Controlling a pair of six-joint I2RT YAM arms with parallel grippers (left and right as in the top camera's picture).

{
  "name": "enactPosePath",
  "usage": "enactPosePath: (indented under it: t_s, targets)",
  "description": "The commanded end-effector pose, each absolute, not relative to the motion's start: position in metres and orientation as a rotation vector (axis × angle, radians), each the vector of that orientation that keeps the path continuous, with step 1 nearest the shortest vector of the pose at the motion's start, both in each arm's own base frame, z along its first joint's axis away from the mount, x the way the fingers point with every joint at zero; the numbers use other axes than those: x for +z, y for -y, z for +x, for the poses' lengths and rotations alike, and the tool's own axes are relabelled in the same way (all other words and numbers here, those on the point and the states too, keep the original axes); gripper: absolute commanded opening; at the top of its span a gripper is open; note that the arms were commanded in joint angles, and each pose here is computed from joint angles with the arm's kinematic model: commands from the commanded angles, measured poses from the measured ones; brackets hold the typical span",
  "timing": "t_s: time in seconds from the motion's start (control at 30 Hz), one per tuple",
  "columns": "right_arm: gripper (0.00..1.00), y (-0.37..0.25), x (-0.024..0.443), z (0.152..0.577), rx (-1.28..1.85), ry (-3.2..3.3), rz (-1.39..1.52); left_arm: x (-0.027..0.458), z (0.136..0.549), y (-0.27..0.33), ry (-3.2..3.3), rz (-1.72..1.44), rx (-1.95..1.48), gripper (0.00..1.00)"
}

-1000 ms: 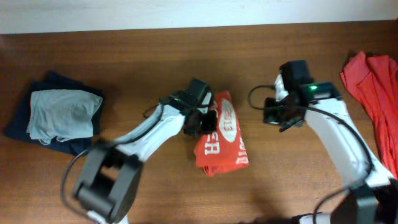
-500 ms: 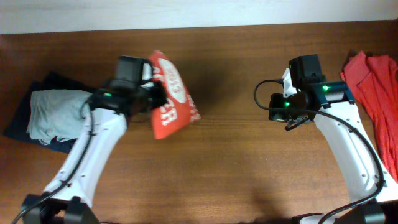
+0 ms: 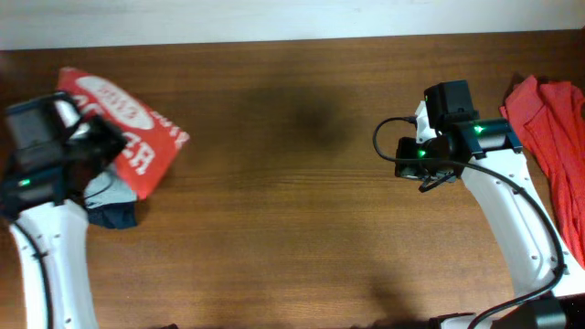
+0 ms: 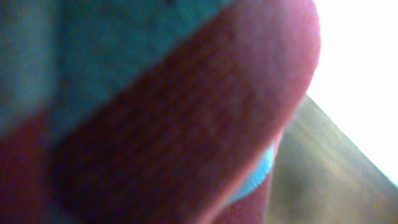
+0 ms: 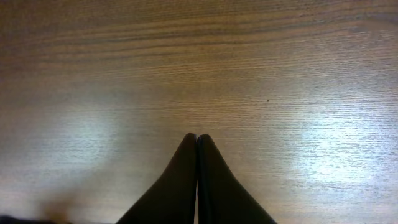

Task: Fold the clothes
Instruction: 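Lift the orange bundle with the left gripper and carry it left, then lower the orange bundle onto the navy garment stack and release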

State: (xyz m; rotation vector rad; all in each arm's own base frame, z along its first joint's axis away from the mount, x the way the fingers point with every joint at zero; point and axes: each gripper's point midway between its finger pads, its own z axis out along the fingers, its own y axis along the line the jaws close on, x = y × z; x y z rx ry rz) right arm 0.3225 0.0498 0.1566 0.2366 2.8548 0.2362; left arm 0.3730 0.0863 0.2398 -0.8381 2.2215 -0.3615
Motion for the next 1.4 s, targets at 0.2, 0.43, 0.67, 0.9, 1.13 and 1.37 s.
enactPosePath:
  t_s: [0.2, 0.43, 0.67, 0.9, 1.13, 1.37]
  targets:
    - [0.04, -0.046, 0.166, 0.325, 0.216, -2.825, 0.226, 0.215, 0.363, -0.159, -2.194, -0.994, -0.320, 0.00]
    - [0.04, -0.046, 0.164, 0.321, 0.214, -2.844, 0.235, 0.139, 0.373, -0.187, -2.299, -1.130, -0.387, 0.00]
    - [0.04, -0.045, 0.162, 0.315, 0.209, -2.869, 0.238, 0.117, 0.358, -0.216, -2.294, -1.238, -0.365, 0.04]
    - [0.04, -0.045, 0.162, 0.315, 0.208, -2.868, 0.238, 0.119, 0.317, -0.241, -2.230, -1.412, -0.435, 0.33]
    - [0.04, -0.045, 0.162, 0.315, 0.209, -2.869, 0.238, 0.182, 0.284, -0.247, -2.041, -1.389, -0.559, 0.50]
    - [0.04, -0.046, 0.163, 0.318, 0.210, -2.856, 0.236, 0.244, 0.275, -0.243, -1.955, -1.211, -0.414, 0.60]
